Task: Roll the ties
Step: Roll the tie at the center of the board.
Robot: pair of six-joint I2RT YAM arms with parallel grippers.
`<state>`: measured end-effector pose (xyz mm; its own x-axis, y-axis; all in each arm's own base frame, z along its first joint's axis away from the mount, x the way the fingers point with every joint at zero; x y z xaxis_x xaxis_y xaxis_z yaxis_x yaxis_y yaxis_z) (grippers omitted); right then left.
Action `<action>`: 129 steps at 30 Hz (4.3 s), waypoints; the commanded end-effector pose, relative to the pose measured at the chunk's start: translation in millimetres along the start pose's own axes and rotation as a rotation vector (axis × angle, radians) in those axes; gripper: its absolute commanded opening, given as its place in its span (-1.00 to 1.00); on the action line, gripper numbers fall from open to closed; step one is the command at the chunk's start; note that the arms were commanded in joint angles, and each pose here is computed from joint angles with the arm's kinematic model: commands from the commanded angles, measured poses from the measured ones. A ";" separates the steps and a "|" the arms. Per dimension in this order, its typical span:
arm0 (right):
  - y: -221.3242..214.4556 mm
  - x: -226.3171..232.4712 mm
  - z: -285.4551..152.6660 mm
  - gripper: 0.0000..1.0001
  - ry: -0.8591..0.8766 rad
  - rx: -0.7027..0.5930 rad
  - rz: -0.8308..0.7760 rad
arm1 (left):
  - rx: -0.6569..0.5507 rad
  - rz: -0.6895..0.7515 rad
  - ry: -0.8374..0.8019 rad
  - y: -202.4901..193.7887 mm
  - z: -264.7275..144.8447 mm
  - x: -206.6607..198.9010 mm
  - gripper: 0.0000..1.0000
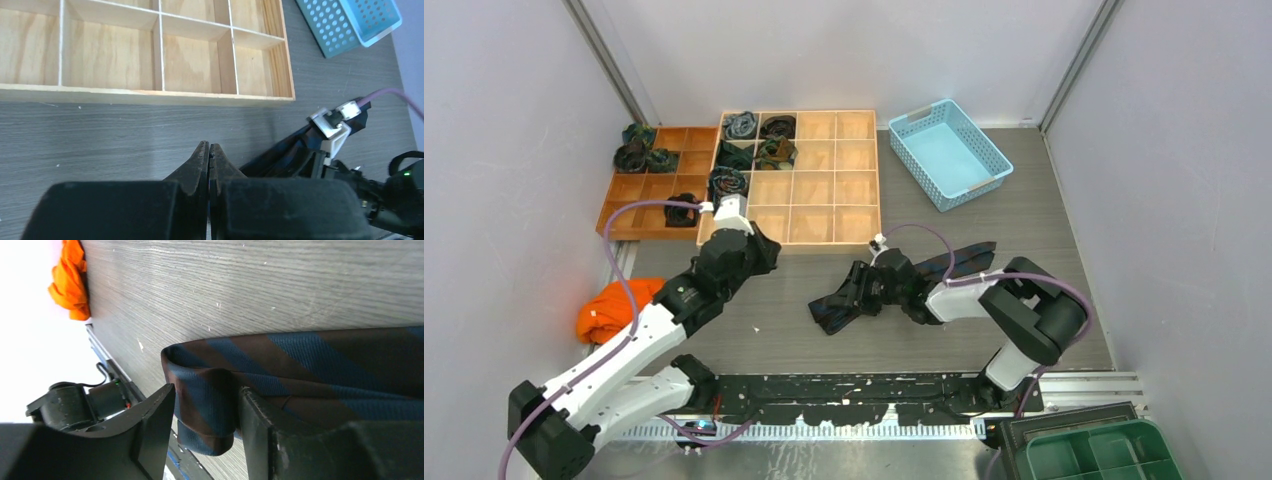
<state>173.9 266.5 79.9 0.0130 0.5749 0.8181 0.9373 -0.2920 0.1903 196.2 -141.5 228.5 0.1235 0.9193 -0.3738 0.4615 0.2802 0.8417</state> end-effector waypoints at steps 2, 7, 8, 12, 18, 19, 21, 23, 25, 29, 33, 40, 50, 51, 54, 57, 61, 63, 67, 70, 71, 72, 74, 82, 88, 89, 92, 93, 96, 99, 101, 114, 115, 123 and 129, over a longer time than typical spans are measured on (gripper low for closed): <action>11.2 5.0 -15.0 0.12 -0.126 -0.051 -0.146 | 0.028 -0.011 -0.090 -12.0 19.2 -13.3 -1.00; 16.5 12.7 -34.1 0.12 -0.200 -0.098 -0.199 | 0.111 -0.027 -0.090 -43.0 44.9 -11.1 -1.00; 17.3 15.3 -40.6 0.12 -0.218 -0.117 -0.211 | 0.123 -0.024 -0.087 -48.3 50.1 -10.8 -1.00; 8.6 26.8 -65.0 -0.03 -0.298 -0.158 -0.287 | 0.162 0.010 -0.030 -63.6 67.3 -3.6 -1.00; -30.2 34.2 -72.0 -0.61 -0.309 -0.092 -0.344 | 0.211 0.034 -0.022 -82.4 87.0 -1.6 -1.00; -36.1 33.4 -69.0 -0.73 -0.302 -0.077 -0.338 | 0.220 0.034 -0.030 -85.9 89.8 -1.9 -1.00; -47.3 31.6 -61.8 -0.88 -0.286 -0.055 -0.336 | 0.242 0.037 -0.031 -93.7 94.5 -0.8 -1.00; -55.2 28.6 -54.1 -0.97 -0.287 -0.039 -0.334 | 0.260 0.038 -0.039 -100.9 98.6 0.1 -1.00; -61.3 25.7 -43.2 -0.97 -0.280 -0.021 -0.330 | 0.278 0.034 -0.052 -108.1 101.3 0.6 -1.00; -68.3 17.9 -22.2 -0.97 -0.283 0.001 -0.326 | 0.314 0.025 -0.062 -122.6 103.5 2.9 -1.00; -70.1 10.1 -6.1 -0.97 -0.294 0.003 -0.325 | 0.342 0.027 -0.061 -134.7 100.0 6.1 -1.00; -69.4 -2.5 14.0 -0.97 -0.333 -0.020 -0.327 | 0.386 0.026 -0.060 -156.0 87.0 12.9 -1.00; -55.4 -8.4 20.3 -0.97 -0.440 -0.106 -0.387 | 0.432 0.034 -0.061 -173.4 74.9 18.5 -1.00; -53.8 -8.8 20.0 -0.97 -0.450 -0.114 -0.393 | 0.436 0.034 -0.060 -174.4 74.0 19.4 -1.00; -47.6 -6.9 20.4 -0.97 -0.477 -0.137 -0.414 | 0.444 0.027 -0.059 -176.7 71.1 21.5 -1.00; -43.1 -11.2 20.5 -0.98 -0.510 -0.133 -0.429 | 0.444 0.020 -0.052 -178.1 67.4 24.5 -1.00; -43.5 -13.4 17.2 -0.97 -0.548 -0.091 -0.455 | 0.420 0.042 -0.009 -170.5 65.6 27.3 -1.00; -47.0 -12.9 9.3 -0.98 -0.543 -0.072 -0.451 | 0.389 0.071 0.016 -159.4 67.2 25.6 -1.00; -51.4 -12.8 -14.1 -0.91 -0.544 -0.087 -0.430 | 0.339 0.121 0.023 -139.8 73.6 16.6 -1.00; -53.1 -19.1 -25.9 -0.83 -0.558 -0.096 -0.405 | 0.334 0.148 0.027 -135.4 82.6 11.8 -1.00; -53.1 -21.8 -28.0 -0.83 -0.564 -0.103 -0.395 | 0.338 0.153 0.022 -135.8 85.6 10.2 -1.00; -54.1 -26.2 -29.2 -0.83 -0.573 -0.103 -0.389 | 0.344 0.156 0.019 -137.2 88.9 8.8 -1.00; -55.4 -33.0 -28.3 -0.84 -0.594 -0.104 -0.383 | 0.356 0.159 0.015 -140.7 94.3 7.2 -1.00; -54.4 -25.8 6.9 -0.97 -0.576 -0.101 -0.380 | 0.401 0.140 -0.006 -154.8 101.1 6.7 -1.00; -46.6 -18.1 34.8 -0.98 -0.594 -0.126 -0.412 | 0.428 0.132 -0.014 -162.6 96.9 10.7 -1.00; -47.2 -18.6 38.0 -0.98 -0.596 -0.123 -0.412 | 0.435 0.133 -0.015 -164.1 96.4 11.4 -1.00; -47.9 -18.8 39.8 -0.98 -0.598 -0.115 -0.411 | 0.444 0.130 -0.013 -165.7 94.9 12.6 -1.00; -48.3 -19.0 38.2 -0.98 -0.595 -0.117 -0.409 | 0.442 0.130 -0.013 -164.4 94.4 12.1 -1.00; -48.0 -19.1 30.8 -0.98 -0.590 -0.125 -0.401 | 0.413 0.142 -0.003 -151.5 93.2 8.9 -1.00; -51.0 -18.8 21.7 -0.98 -0.580 -0.114 -0.389 | 0.353 0.163 0.060 -121.0 91.9 7.8 -1.00; -53.6 -20.3 16.2 -0.98 -0.576 -0.107 -0.374 | 0.299 0.164 0.088 -97.7 91.5 8.8 -1.00; -61.7 -35.2 13.1 -0.98 -0.626 -0.141 -0.333 | 0.379 0.049 -0.097 -103.0 125.9 14.1 -1.00; -62.4 -35.7 13.1 -0.98 -0.628 -0.141 -0.332 | 0.390 0.042 -0.113 -105.1 126.7 12.7 -1.00; -66.3 -39.4 23.6 -0.98 -0.623 -0.119 -0.332 | 0.495 0.015 -0.111 -126.4 106.1 23.2 -1.00; -65.9 -38.7 34.1 -0.98 -0.623 -0.119 -0.336 | 0.550 -0.022 -0.049 -155.4 82.7 45.8 -1.00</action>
<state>143.8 330.0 69.8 -0.0655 0.8609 0.5045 0.8182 -0.2431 0.5210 232.8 -182.0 74.2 0.2055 0.8745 -0.4394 0.7884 0.1182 0.6038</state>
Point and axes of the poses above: each gripper's point midway between its finger pads, its own z axis out along the fingers, its own x axis along the line the jaws close on, y = z × x, the point moved 8 cm from there along -z, back along the fingers, and after that the axes turned 4 degrees about z, right-handed, at the moved point
